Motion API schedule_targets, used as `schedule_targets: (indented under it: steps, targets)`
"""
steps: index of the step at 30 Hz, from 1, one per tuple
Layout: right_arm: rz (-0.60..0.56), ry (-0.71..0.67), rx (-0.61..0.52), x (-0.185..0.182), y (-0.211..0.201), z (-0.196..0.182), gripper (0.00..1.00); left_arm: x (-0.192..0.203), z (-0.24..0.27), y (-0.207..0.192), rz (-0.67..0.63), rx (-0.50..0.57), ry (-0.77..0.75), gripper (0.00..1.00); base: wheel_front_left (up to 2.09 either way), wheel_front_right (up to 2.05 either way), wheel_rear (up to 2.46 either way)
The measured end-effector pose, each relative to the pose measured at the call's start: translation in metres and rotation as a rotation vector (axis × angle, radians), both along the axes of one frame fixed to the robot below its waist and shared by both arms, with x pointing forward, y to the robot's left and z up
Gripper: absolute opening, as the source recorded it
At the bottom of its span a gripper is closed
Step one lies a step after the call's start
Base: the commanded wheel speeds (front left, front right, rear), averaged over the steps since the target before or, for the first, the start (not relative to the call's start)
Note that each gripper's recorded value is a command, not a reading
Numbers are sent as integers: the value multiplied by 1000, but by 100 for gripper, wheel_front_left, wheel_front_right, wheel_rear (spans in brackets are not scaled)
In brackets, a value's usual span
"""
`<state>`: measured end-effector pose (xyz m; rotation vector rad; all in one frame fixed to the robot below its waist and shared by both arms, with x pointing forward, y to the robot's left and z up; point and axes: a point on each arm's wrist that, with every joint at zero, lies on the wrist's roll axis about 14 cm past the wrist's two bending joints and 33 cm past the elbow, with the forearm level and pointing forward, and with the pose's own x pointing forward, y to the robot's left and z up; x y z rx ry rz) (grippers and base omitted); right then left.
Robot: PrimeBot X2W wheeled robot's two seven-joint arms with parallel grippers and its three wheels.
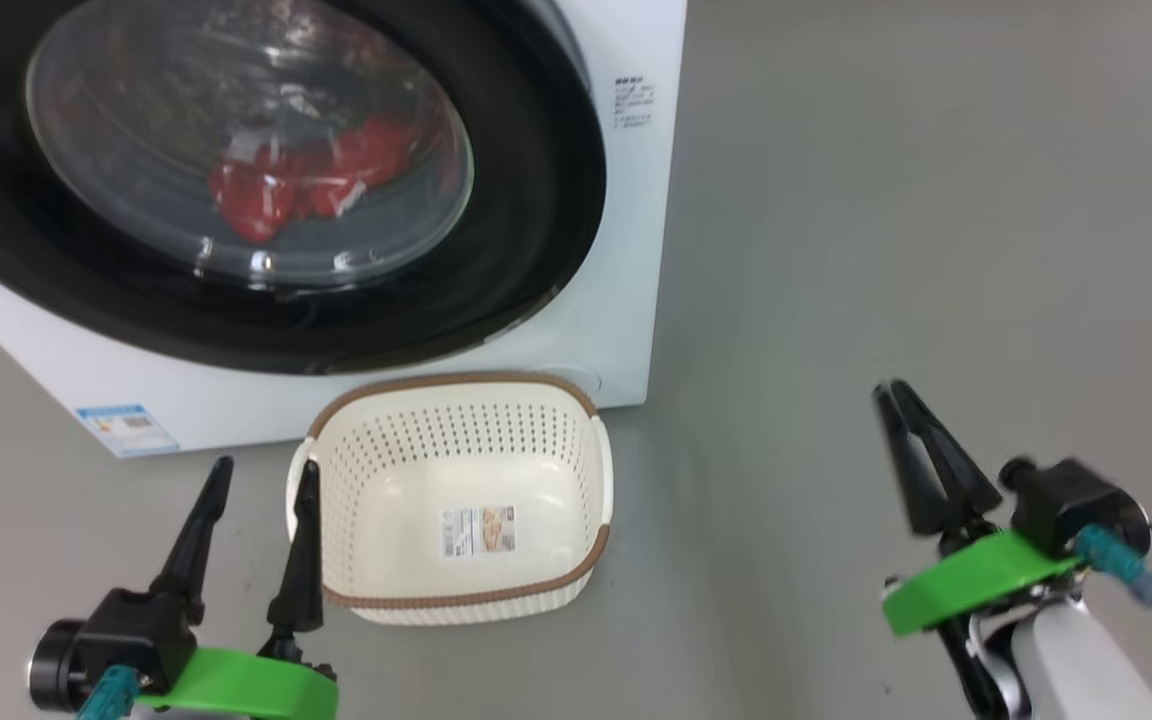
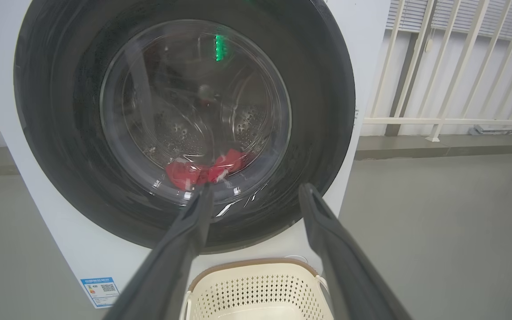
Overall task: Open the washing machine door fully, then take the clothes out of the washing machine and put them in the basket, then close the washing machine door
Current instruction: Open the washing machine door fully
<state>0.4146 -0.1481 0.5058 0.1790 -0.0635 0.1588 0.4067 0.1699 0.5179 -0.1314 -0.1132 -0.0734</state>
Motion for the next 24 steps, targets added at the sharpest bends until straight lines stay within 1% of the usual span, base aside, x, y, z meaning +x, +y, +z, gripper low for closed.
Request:
schedule_targets:
  steps: [7, 11, 15, 20, 24]
  targets:
    - [-27, 40, 244, 32, 1, -5, 0, 13, 0, 0, -2, 1, -5, 100, 0, 0, 0]
    - [-20, 51, 405, 58, 8, -1, 0, 18, -4, 0, -2, -5, 1, 100, 0, 0, 0]
    - [1, 67, 532, 83, 12, 3, 0, 23, -8, 1, 0, -10, 10, 100, 0, 0, 0]
    - [59, 192, 713, 112, 25, -3, 0, 30, -15, 5, 14, -59, 21, 100, 0, 0, 0]
    - [124, 281, 856, 132, 38, -3, 0, 34, -19, 9, 25, -62, 26, 100, 0, 0, 0]
